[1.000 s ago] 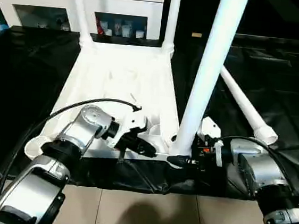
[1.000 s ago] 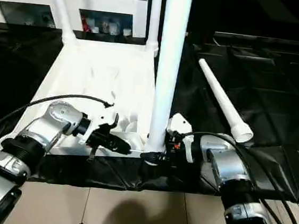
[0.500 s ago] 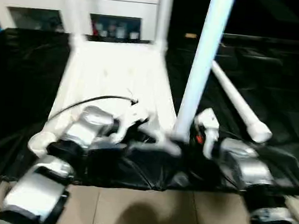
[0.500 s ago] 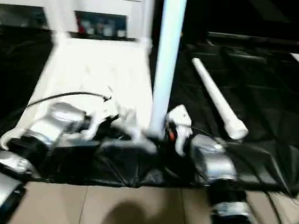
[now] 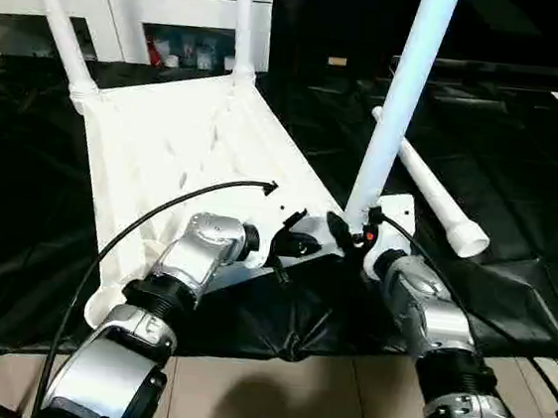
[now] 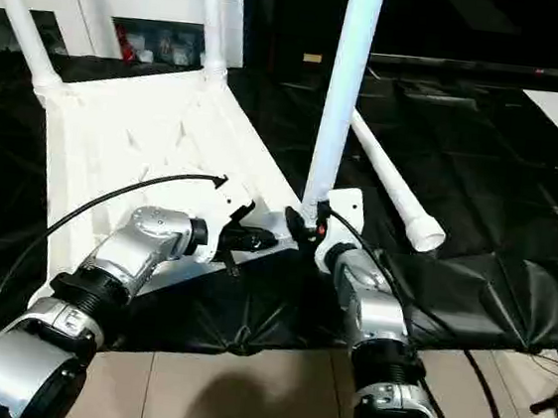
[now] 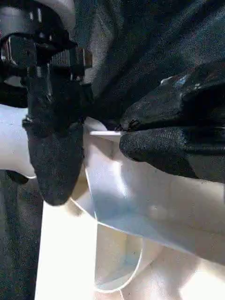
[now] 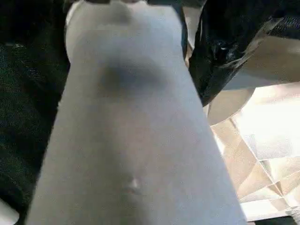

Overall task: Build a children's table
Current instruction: Rotate leg to tighten

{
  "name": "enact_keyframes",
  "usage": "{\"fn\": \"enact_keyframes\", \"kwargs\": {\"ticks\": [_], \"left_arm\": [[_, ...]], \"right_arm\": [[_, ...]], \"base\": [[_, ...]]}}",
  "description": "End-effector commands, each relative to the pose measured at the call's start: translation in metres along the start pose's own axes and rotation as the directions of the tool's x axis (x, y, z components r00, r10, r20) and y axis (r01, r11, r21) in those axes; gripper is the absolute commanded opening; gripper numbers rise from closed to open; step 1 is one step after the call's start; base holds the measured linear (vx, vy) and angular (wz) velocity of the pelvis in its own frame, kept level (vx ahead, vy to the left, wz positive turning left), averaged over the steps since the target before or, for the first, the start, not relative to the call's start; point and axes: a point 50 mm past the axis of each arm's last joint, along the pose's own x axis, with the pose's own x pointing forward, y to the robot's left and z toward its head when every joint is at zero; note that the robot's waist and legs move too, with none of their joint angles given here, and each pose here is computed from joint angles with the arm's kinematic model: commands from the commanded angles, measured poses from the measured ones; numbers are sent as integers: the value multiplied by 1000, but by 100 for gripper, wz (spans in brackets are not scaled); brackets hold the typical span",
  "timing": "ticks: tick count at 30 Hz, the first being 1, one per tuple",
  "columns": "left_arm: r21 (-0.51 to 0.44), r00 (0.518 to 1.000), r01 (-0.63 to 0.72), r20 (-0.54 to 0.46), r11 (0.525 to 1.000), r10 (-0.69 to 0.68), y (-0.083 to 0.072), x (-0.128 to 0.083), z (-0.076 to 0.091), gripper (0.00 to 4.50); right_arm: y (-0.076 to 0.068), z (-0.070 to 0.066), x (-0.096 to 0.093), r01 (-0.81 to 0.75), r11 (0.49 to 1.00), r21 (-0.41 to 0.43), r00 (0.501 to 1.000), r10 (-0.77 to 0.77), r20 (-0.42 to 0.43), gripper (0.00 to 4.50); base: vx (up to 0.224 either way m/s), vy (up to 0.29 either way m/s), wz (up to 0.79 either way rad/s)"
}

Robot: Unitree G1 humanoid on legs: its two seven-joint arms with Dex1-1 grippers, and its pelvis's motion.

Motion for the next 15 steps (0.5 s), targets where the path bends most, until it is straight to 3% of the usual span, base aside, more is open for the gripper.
{"fn": "enact_keyframes", "kwargs": {"ticks": [1, 5, 7, 9, 11, 15], "left_arm": [[50, 997, 71, 21, 996, -72, -11, 11, 13, 0], [67, 998, 64, 6, 996, -65, -8, 9, 12, 0], [77, 999, 50, 1, 996, -50, -4, 6, 12, 0], [79, 999, 45, 1, 996, -46, -3, 6, 12, 0], [76, 1000, 20, 10, 997, -21, 1, 4, 13, 0], [76, 999, 11, 31, 997, -13, 2, 3, 14, 0]], "right_arm": [[1, -9, 0, 16, 1000, -7, 999, -16, -46, 383], [-12, 0, -7, 20, 1000, -22, 1000, -20, -16, 383], [-28, 11, -27, -76, 997, -34, 997, 77, 14, 383], [-31, 14, -33, -110, 993, -40, 994, 110, 15, 383], [-44, 17, -62, -230, 969, -91, 973, 228, -28, 383], [-55, 18, -88, -320, 939, -125, 946, 308, -101, 383]], "base": [[0, 0, 0], [0, 0, 0], [0, 0, 0], [0, 0, 0], [0, 0, 0], [0, 0, 0]]}}
